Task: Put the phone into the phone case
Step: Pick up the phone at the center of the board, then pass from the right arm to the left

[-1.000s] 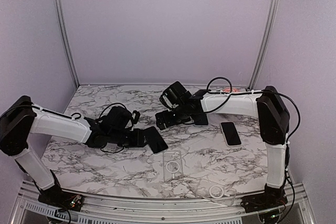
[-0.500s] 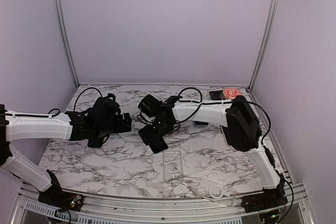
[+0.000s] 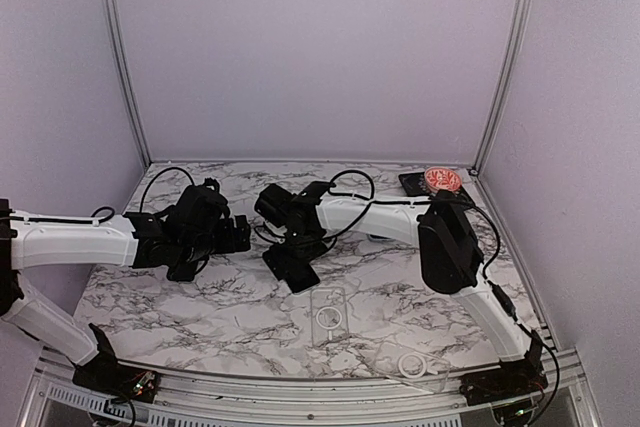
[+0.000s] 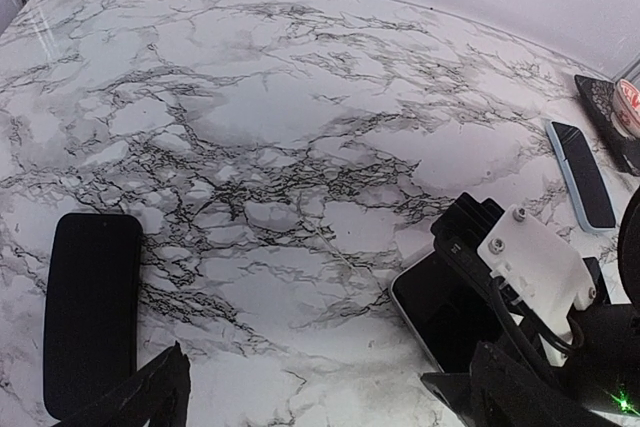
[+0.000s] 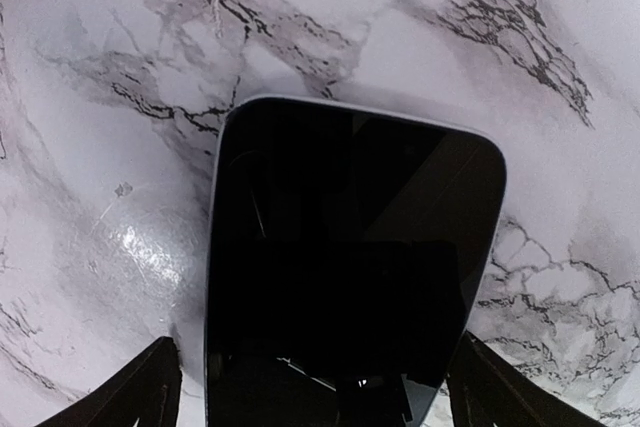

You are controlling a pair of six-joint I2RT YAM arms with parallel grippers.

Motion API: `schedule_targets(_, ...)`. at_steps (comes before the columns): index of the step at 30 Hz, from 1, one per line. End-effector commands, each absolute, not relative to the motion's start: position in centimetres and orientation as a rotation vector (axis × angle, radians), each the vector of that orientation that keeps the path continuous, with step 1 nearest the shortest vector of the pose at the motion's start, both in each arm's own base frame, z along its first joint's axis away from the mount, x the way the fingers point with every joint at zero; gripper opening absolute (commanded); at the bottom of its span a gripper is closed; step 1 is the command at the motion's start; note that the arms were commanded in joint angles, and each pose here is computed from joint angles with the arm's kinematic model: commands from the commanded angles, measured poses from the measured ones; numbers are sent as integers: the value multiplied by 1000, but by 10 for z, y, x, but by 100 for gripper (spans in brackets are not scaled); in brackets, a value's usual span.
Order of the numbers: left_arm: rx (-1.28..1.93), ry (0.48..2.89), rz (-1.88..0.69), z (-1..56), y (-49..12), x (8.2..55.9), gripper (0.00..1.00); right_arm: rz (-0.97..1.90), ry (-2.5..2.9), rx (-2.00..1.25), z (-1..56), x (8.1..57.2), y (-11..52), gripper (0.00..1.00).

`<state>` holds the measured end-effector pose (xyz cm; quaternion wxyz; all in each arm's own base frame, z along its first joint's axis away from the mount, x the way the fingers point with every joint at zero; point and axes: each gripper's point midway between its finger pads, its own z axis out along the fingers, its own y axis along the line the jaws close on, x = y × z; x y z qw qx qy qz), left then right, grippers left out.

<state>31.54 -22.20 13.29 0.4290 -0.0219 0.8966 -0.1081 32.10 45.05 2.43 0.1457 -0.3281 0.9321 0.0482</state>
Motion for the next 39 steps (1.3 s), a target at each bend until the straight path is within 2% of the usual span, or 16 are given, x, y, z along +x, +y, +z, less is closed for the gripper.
schedule_targets(1,-59,2250,-253,130,-220,315,99,16,2753,-1022,4,301,435,89)
schedule_targets(2,-58,2250,-253,130,-220,315,99,15,2748,-1024,5,300,436,88)
schedule_targets(8,-63,2240,-257,134,-219,315,99,35,2695,-1002,17,308,443,65)
schedule_targets(13,-27,2248,-275,135,-223,316,99,150,2557,-930,52,321,457,48)
schedule_targets(20,-104,2260,-387,132,-216,322,99,310,2325,-813,105,335,466,43)
schedule_targets(24,-89,2229,-660,135,-237,325,99,390,2210,-744,129,335,463,40)
schedule_targets(28,-10,2098,-966,166,-267,317,99,430,2096,-687,154,330,459,38)
schedule_targets(34,63,1881,-1103,206,-277,311,99,480,1916,-671,196,309,467,38)
schedule_targets(36,97,1883,-1129,208,-287,309,96,484,1869,-678,209,302,471,38)
schedule_targets(39,135,1898,-1138,204,-299,308,84,477,1847,-697,216,297,478,38)
